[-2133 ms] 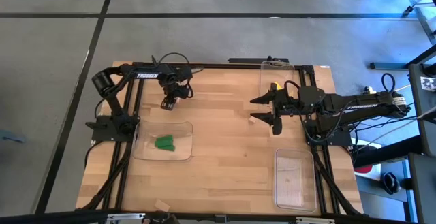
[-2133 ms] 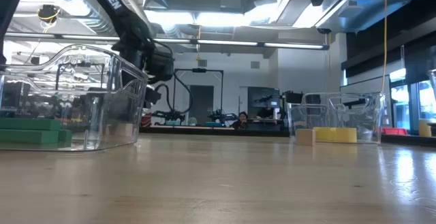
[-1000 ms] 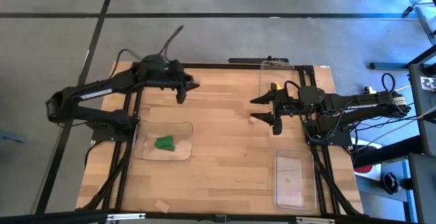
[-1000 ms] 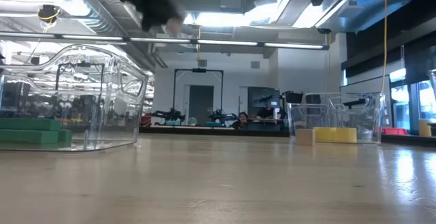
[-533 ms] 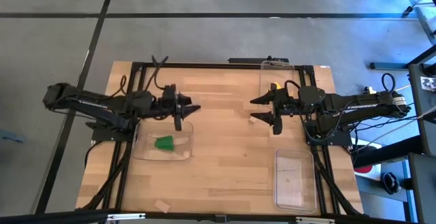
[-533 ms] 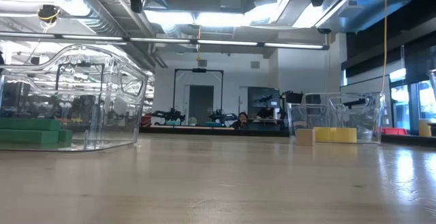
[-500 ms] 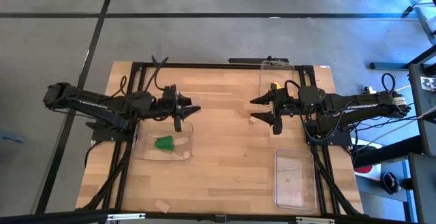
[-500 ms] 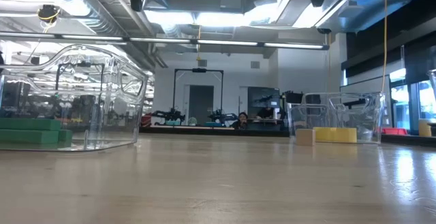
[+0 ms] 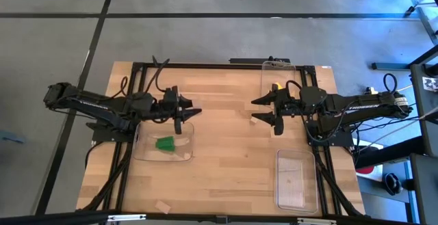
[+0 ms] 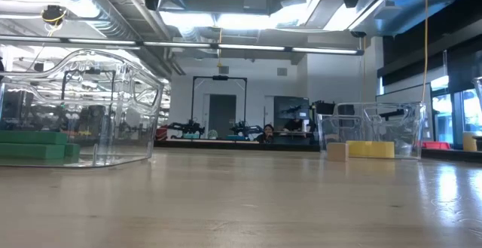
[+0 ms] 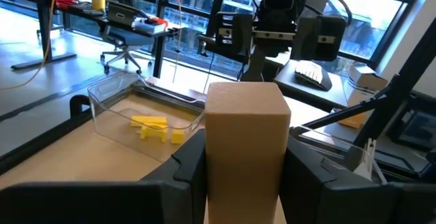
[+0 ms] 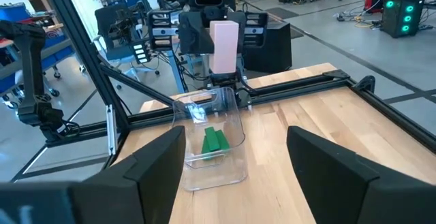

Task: Sort & place blocks by color
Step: Put the top left brown block into the bottom right transparent bin

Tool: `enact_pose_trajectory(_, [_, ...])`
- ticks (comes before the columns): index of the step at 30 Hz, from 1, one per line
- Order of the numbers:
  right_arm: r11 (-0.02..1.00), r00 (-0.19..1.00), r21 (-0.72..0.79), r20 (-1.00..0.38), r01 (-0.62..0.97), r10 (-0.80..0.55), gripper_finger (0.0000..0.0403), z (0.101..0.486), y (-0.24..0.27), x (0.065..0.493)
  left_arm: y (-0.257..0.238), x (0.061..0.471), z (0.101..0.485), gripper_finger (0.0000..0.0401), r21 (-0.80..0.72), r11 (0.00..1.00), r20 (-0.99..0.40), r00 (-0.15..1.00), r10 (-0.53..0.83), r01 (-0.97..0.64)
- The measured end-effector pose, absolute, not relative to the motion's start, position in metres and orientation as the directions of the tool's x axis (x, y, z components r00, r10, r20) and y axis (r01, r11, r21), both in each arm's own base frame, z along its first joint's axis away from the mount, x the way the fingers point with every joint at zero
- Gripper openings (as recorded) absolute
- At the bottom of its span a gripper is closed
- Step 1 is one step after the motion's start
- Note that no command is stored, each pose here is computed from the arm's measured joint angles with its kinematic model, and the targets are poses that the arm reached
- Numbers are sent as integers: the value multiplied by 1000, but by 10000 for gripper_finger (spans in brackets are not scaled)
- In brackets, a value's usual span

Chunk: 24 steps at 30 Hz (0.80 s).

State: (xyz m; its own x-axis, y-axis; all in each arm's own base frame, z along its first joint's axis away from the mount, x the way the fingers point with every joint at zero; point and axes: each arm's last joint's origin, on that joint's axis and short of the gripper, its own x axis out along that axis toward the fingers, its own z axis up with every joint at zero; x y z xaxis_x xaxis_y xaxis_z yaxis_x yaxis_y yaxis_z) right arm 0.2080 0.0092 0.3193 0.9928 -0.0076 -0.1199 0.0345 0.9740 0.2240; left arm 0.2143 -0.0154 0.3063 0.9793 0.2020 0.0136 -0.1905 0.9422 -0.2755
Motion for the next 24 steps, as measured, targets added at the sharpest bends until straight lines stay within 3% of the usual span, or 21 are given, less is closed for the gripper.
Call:
enact_pose_trajectory(6, [959,993,279,-115,41,-8,259,319,9,209,-16,225,310,119,-255,951,33,981,192,-177])
enact_pose_trajectory(18, [953,999,304,-39,18,-6,259,303,12,254,-14,328,313,119,-180,981,-65,996,60,-71])
enact_pose_trajectory(24, [951,1000,307,1,-27,29,259,295,14,270,-16,351,313,119,-163,986,-75,997,24,-36])
